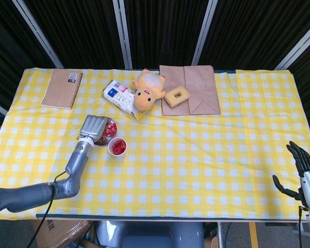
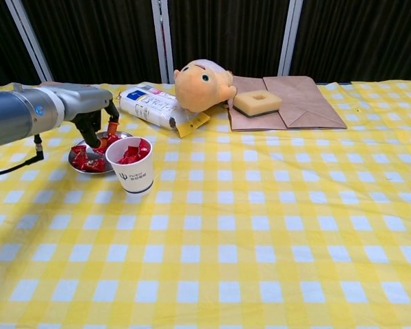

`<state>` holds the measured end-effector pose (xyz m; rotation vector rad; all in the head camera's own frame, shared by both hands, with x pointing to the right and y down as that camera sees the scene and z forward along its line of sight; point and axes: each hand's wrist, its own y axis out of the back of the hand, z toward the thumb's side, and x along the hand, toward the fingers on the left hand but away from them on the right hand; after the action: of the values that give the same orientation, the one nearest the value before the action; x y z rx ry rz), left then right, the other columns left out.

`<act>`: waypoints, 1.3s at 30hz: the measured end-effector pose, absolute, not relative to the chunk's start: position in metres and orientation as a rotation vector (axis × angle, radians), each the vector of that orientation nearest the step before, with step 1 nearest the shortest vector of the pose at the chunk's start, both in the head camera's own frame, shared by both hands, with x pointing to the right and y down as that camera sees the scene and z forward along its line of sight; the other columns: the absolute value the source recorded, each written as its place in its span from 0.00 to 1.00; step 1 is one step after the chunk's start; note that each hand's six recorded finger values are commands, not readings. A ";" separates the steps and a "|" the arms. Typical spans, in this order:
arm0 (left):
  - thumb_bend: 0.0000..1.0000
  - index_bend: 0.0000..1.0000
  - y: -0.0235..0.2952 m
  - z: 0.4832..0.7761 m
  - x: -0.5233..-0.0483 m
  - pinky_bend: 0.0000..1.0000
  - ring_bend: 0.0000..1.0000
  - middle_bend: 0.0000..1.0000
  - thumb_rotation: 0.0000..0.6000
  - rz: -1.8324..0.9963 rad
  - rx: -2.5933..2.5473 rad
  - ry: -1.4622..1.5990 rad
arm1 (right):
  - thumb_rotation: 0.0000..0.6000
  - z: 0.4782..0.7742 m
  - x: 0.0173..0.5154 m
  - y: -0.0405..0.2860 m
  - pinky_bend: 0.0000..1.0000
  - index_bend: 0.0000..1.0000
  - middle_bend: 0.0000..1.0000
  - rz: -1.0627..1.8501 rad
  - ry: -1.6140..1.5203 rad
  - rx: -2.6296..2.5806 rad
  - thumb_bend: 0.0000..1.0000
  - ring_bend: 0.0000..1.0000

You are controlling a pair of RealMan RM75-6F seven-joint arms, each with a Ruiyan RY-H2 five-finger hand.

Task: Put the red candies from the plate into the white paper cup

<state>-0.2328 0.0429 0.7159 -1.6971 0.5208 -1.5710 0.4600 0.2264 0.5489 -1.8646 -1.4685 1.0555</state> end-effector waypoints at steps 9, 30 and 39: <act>0.45 0.53 0.054 0.664 -0.214 0.99 1.00 0.95 1.00 -1.403 -1.809 0.553 | 1.00 0.549 0.459 0.227 0.00 0.00 0.00 1.055 -1.465 -1.865 0.42 0.00; 0.44 0.51 0.077 0.655 -0.198 0.99 1.00 0.95 1.00 -1.372 -1.833 0.457 | 1.00 0.547 0.459 0.226 0.00 0.00 0.00 1.039 -1.471 -1.870 0.42 0.00; 0.39 0.50 0.081 0.666 -0.196 0.99 1.00 0.95 1.00 -1.389 -1.836 0.435 | 1.00 0.547 0.459 0.226 0.00 0.00 0.00 1.040 -1.472 -1.868 0.42 0.00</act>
<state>-0.1957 0.0806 0.6658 -1.8362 0.4351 -1.3888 0.4594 0.2263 0.5465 -1.8685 -1.4716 1.0402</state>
